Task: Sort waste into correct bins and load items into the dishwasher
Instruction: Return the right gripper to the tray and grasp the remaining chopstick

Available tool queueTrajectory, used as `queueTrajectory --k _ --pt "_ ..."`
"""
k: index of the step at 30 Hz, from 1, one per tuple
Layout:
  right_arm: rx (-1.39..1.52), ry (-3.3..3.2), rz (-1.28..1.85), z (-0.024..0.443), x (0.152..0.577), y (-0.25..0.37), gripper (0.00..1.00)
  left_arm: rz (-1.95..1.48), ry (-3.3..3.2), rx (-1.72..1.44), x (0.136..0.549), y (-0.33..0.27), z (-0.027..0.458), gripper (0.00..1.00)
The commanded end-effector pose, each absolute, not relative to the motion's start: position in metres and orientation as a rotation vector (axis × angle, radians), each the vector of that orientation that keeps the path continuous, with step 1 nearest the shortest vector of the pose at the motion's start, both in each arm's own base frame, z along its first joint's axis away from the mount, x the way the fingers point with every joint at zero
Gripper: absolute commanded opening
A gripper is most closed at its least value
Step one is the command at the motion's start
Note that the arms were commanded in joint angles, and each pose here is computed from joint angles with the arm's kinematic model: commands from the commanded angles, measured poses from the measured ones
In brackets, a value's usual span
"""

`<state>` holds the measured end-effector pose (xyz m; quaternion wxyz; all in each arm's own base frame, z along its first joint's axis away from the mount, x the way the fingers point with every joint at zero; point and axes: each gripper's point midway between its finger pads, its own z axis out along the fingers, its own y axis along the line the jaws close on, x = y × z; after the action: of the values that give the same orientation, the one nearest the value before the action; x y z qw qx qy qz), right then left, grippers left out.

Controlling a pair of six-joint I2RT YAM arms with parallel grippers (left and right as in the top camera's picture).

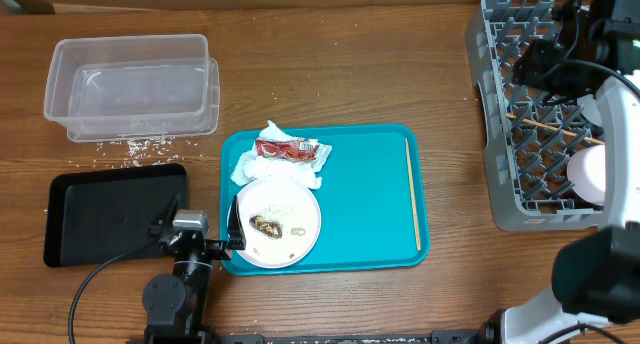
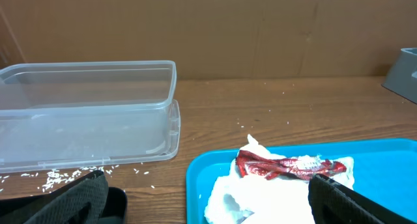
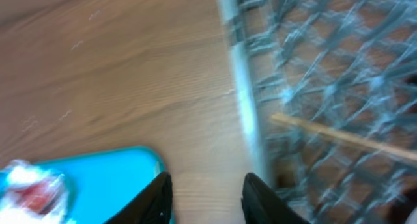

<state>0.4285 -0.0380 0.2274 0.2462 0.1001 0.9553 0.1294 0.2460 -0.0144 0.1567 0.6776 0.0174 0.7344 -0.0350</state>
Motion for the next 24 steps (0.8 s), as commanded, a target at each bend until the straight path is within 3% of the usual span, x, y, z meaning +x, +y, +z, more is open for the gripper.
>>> queueTrajectory --k 1,7,8,9,10,13,16,18,22,24 --pt "0.173 2.545 0.670 0.272 0.404 0.013 0.39 -0.079 1.647 0.026 0.246 -0.013 0.156 1.00" --pt "-0.004 2.839 0.699 0.236 0.344 0.068 0.45 -0.079 1.647 0.026 0.246 -0.013 0.156 1.00" --pt "-0.036 2.885 0.673 0.227 0.336 0.076 0.54 -0.079 1.647 0.026 0.246 -0.013 0.156 1.00" --pt "-0.070 2.926 0.648 0.217 0.330 0.083 0.87 -0.079 1.647 0.026 0.246 -0.013 0.156 1.00" --pt "-0.089 2.967 0.618 0.207 0.323 0.090 0.93 -0.079 1.647 0.026 0.246 -0.013 0.156 1.00" --pt "-0.061 3.066 0.464 0.171 0.311 0.101 0.93 -0.079 1.647 0.026 0.246 -0.013 0.156 1.00" --pt "0.011 3.095 0.260 0.131 0.309 0.101 0.86 -0.079 1.647 0.026 0.246 -0.013 0.156 1.00" --pt "-0.020 3.088 0.243 0.110 0.307 0.110 0.78 -0.079 1.647 0.026 0.246 -0.013 0.156 1.00" --pt "0.018 3.076 0.255 0.078 0.303 0.123 0.53 -0.079 1.647 0.026 0.246 -0.013 0.156 1.00" --pt "0.033 3.070 0.260 0.066 0.303 0.127 0.48 -0.079 1.647 0.026 0.246 -0.013 0.156 1.00"
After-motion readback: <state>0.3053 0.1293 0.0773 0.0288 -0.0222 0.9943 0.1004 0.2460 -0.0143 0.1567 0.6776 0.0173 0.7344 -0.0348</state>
